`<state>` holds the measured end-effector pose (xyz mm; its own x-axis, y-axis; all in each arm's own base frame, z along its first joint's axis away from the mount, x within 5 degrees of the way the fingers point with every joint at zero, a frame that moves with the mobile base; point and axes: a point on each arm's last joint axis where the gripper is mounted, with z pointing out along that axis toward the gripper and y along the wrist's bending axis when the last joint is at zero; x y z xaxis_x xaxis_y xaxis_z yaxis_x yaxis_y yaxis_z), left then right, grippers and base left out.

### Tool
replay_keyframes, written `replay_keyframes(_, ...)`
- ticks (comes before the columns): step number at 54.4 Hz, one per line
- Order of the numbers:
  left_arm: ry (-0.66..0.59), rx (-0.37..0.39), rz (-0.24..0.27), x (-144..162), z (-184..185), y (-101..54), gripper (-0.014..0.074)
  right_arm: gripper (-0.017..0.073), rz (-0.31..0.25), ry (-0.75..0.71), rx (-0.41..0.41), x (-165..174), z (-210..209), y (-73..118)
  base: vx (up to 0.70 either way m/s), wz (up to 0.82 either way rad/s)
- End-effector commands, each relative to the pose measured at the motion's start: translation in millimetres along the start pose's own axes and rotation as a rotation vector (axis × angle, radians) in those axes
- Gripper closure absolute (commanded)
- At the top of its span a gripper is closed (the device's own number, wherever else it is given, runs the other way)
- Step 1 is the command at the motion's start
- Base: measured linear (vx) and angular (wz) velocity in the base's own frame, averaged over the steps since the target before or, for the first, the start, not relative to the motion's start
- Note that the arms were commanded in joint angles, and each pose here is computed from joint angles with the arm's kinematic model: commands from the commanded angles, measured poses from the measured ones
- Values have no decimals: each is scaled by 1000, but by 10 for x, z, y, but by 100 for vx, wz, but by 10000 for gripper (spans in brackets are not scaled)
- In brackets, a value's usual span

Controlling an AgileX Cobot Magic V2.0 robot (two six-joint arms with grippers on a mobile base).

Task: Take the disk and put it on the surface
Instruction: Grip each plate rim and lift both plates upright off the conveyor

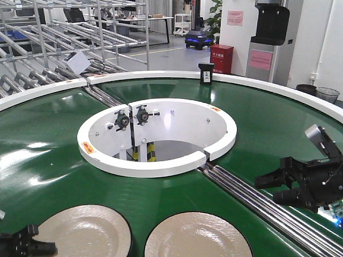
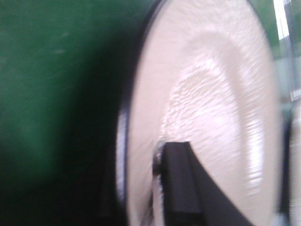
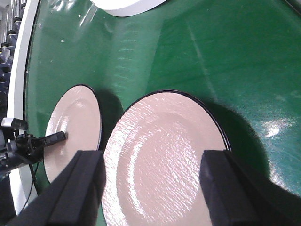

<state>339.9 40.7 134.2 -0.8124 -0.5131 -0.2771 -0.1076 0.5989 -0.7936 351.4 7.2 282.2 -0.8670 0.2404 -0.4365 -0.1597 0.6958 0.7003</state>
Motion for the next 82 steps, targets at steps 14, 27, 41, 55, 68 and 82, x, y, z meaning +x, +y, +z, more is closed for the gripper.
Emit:
replay_keyframes(14, -99, 355, 60, -275, -396, -605, 600, 77, -76, -27, 25, -52, -157, 126, 0, 0)
replay_keyframes(27, -298, 470, 126, -515, -1041, -1280, 594, 77, -15, 72, 100, -20, 203, -265, 0, 0)
replay_keyframes(41, -309, 485, 126, -532, -1120, -1388, 594, 81, 19, 193, 32, 156, 874, -366, 0, 0)
replay_keyframes(55, -315, 479, 118, -539, -1118, -1382, 594, 176, 23, 253, -37, 317, 1257, -276, 0, 0)
replay_keyframes(68, -294, 480, 101, -525, -1113, -1381, 594, 575, 60, 198, -110, 233, 1162, -158, 0, 0)
replay_keyframes(82, -204, 491, 101, -428, -1118, -1424, 594, 568, 54, -3, -189, -57, 372, 204, 0, 0)
